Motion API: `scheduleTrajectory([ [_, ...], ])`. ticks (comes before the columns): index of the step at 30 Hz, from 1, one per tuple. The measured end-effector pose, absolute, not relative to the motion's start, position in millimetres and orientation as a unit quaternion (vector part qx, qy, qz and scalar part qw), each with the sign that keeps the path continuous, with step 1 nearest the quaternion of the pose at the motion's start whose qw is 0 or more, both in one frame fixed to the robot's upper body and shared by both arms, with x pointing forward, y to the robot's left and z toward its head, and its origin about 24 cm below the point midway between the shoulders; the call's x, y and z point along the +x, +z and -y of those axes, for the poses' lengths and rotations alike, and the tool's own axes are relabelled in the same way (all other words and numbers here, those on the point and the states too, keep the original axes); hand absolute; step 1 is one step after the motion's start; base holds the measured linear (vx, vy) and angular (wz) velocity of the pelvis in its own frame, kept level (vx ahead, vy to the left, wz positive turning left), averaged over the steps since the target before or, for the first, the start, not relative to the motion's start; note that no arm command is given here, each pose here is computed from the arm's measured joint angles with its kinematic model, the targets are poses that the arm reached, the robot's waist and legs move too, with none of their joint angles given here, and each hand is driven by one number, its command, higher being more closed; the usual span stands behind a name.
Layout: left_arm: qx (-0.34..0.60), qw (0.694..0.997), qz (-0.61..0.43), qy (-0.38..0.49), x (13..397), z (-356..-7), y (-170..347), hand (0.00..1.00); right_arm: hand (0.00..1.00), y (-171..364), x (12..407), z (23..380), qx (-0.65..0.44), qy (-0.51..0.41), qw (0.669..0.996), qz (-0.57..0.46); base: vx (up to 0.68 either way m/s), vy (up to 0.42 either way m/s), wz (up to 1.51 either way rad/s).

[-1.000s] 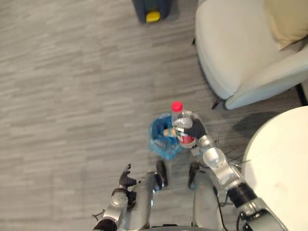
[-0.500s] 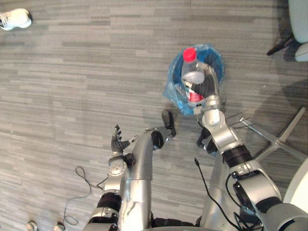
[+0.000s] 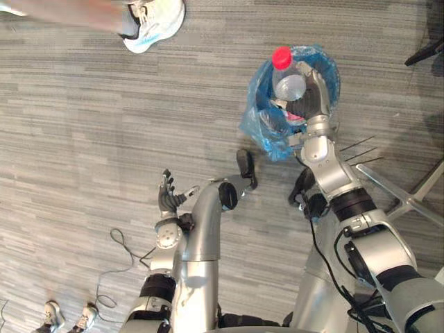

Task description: Gather rubbish on tea table into small bin, then transfer packed bag to large trash can.

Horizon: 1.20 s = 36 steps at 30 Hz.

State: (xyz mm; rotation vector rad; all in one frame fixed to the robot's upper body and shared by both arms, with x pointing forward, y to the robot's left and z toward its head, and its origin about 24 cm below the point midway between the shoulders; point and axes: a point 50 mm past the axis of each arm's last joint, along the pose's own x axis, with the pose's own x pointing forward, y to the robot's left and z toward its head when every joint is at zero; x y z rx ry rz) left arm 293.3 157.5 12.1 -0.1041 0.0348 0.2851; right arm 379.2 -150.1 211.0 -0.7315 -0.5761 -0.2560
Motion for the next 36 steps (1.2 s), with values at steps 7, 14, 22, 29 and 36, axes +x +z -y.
scheduleTrajectory([
  [7,-0.052,0.987,-0.014,0.151,294,-163,14,0.0,0.0,175,360,127,-0.346,-0.09,0.893,0.273,-0.09,-0.014,-0.1],
  [14,-0.04,0.987,-0.022,0.152,294,-164,11,0.0,0.0,121,353,115,-0.421,-0.047,0.882,0.205,-0.08,-0.006,0.01],
  [22,-0.041,0.986,-0.034,0.157,300,-161,8,0.0,0.0,84,356,107,-0.457,-0.005,0.88,0.126,-0.07,-0.021,0.05],
  [29,-0.036,0.986,-0.069,0.146,295,-154,-4,0.0,0.0,65,347,111,-0.45,0.0,0.888,0.095,-0.06,-0.032,0.0],
  [36,0.0,0.985,-0.114,0.132,272,-156,-29,0.0,0.0,21,310,114,-0.355,-0.008,0.935,0.015,0.02,-0.074,0.01],
])
